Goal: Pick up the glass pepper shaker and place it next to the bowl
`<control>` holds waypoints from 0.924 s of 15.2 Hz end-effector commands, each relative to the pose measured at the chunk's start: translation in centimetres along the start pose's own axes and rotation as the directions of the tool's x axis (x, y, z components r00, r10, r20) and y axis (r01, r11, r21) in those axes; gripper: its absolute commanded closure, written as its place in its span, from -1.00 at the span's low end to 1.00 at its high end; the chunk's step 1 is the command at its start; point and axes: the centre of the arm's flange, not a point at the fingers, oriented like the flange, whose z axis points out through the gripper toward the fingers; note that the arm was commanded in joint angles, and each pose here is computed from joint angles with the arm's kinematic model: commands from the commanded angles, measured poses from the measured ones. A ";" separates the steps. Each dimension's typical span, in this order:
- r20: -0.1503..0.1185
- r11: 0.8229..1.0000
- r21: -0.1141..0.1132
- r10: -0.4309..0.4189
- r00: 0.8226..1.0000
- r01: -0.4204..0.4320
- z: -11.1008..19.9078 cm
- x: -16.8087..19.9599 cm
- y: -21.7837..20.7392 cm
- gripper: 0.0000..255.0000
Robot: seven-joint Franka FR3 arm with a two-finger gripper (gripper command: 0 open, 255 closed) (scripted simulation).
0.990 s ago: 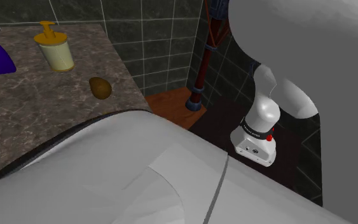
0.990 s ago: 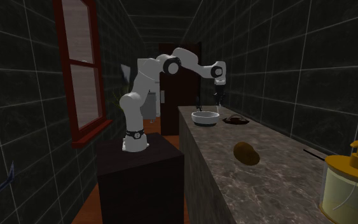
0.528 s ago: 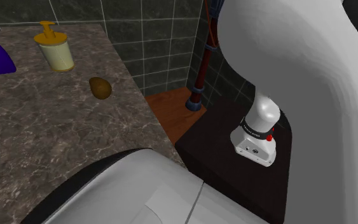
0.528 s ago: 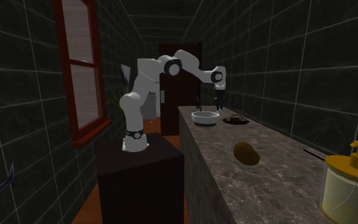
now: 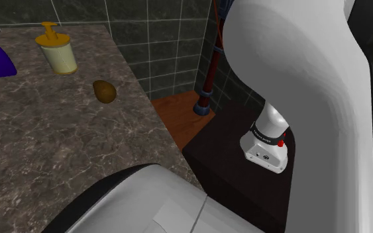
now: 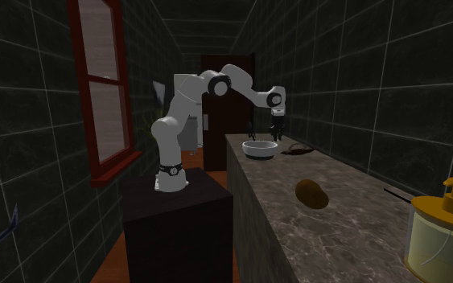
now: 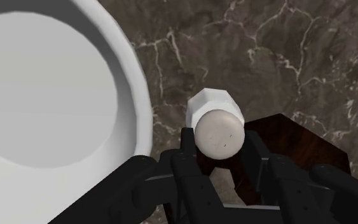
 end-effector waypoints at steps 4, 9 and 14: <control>0.000 1.000 -0.001 0.001 1.000 -0.001 0.1 0.1 0.0 -1.00; 0.000 1.000 -0.001 0.001 1.000 -0.001 -1.3 0.1 0.0 -1.00; 0.000 1.000 -0.001 0.001 1.000 -0.001 -5.0 0.1 0.0 -1.00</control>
